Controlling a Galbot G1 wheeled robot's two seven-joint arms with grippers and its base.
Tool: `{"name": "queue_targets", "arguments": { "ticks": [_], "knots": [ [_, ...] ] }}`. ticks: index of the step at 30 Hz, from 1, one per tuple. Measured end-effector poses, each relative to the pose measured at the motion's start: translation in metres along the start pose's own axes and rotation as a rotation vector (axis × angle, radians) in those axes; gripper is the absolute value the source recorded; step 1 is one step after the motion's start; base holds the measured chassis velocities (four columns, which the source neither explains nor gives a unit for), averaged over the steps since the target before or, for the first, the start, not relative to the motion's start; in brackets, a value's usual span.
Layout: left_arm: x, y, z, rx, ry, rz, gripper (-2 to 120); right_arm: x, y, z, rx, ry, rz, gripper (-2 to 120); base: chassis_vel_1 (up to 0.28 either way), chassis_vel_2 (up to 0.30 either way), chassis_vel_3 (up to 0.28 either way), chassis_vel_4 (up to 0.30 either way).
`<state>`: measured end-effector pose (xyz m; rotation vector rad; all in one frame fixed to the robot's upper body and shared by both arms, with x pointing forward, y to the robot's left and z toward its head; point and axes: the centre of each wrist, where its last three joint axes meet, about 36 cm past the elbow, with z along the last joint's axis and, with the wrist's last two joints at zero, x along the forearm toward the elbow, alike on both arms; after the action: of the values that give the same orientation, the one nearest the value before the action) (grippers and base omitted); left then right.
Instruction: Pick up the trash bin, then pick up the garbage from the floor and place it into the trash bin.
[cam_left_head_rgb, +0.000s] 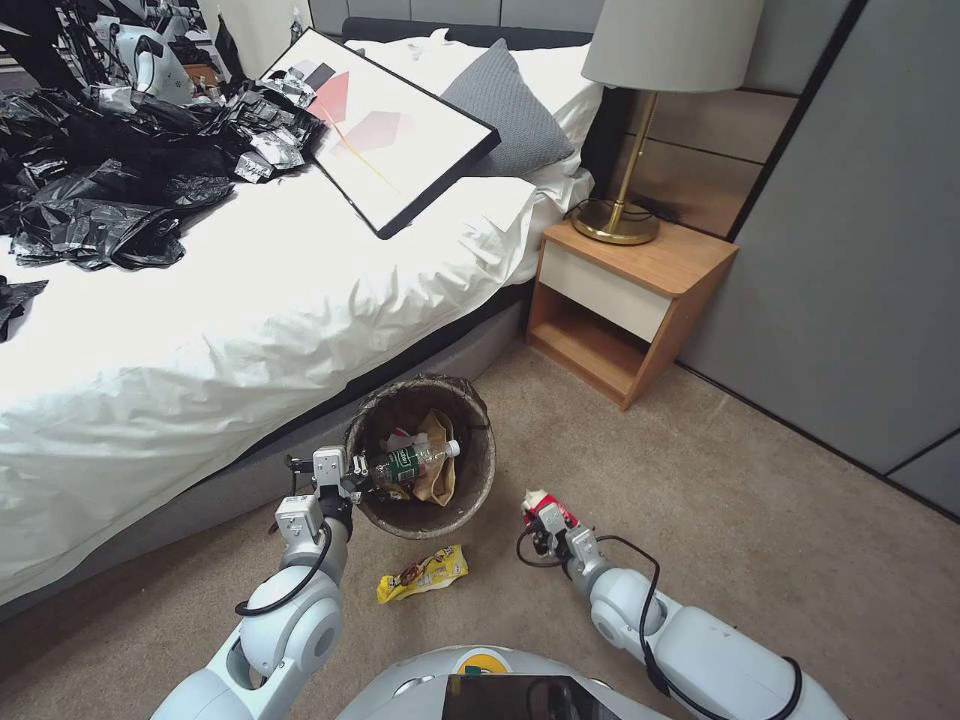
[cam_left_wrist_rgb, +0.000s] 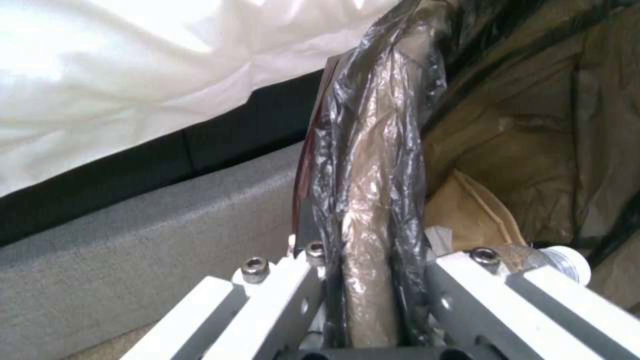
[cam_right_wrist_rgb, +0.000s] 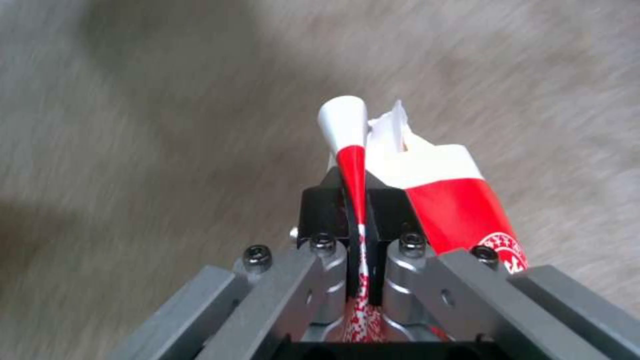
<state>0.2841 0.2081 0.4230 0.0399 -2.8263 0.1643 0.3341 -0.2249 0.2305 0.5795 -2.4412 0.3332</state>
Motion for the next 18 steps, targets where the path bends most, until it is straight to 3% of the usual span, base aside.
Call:
{"name": "queue_targets", "arguments": {
  "ticks": [9,16,18],
  "knots": [
    [-0.001,-0.001,0.001,-0.001,0.002,0.003,0,0.012,-0.009,-0.032,-0.047,-0.082,0.099,0,0.0,0.0,0.0,0.0],
    [-0.002,-0.002,0.002,-0.002,0.007,0.007,0,0.033,-0.024,-0.088,-0.096,-0.247,0.24,0,0.0,0.0,0.0,0.0],
    [0.0,-0.002,0.004,-0.005,0.017,0.007,0,0.052,-0.029,-0.126,-0.139,-0.365,0.302,0,0.0,0.0,0.0,0.0]
  ]
}}
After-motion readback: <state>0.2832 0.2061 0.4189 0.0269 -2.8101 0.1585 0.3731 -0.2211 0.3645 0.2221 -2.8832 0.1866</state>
